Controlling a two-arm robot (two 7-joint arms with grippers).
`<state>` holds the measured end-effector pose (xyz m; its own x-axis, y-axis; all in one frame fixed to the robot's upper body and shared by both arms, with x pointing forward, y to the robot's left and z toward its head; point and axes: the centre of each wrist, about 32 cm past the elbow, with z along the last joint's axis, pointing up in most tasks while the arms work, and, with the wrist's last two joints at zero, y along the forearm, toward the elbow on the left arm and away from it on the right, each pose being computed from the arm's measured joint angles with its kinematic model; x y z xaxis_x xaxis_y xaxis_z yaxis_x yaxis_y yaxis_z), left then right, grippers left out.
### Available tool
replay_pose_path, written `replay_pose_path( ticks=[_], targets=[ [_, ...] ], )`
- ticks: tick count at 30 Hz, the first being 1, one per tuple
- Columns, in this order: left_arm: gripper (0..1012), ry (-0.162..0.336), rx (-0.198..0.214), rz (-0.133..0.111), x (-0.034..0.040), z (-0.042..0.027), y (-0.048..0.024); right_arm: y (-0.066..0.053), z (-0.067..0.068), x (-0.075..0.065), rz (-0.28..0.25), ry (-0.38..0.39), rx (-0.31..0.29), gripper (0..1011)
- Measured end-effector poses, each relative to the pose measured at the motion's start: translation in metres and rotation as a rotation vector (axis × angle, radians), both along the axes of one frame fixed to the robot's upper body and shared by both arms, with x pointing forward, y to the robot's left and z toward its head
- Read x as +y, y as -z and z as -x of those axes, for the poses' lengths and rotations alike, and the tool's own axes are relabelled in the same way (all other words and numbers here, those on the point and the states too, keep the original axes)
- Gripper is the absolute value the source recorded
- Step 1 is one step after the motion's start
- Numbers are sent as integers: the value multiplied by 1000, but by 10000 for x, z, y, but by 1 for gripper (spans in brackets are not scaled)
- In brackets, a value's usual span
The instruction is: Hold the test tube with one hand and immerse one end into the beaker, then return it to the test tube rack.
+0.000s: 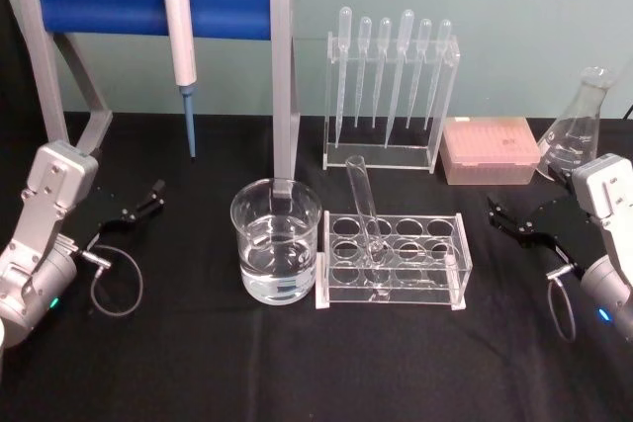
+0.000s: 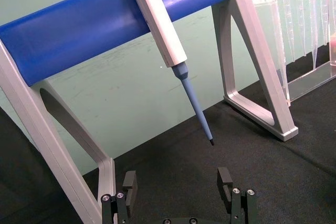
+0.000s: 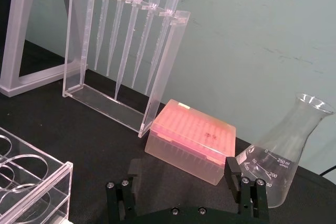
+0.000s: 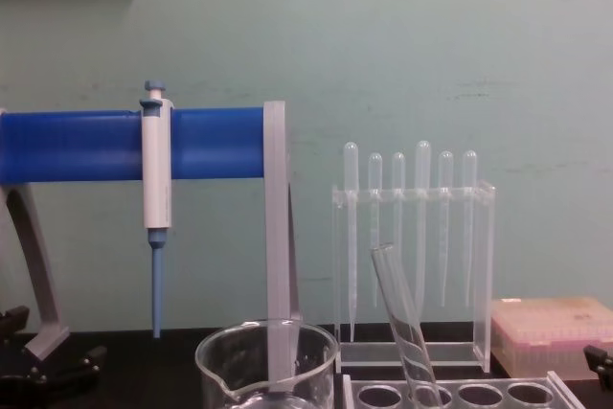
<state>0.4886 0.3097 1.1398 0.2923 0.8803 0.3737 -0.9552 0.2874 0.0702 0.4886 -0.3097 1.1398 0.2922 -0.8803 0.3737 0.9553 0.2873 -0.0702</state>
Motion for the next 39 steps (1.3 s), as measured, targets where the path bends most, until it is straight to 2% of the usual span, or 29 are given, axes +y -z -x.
replay_pose_path(
  ticks=[39],
  targets=[
    [1000, 0, 0, 0, 0, 0, 0, -1, 0, 0, 0, 0, 0, 1002]
  ],
)
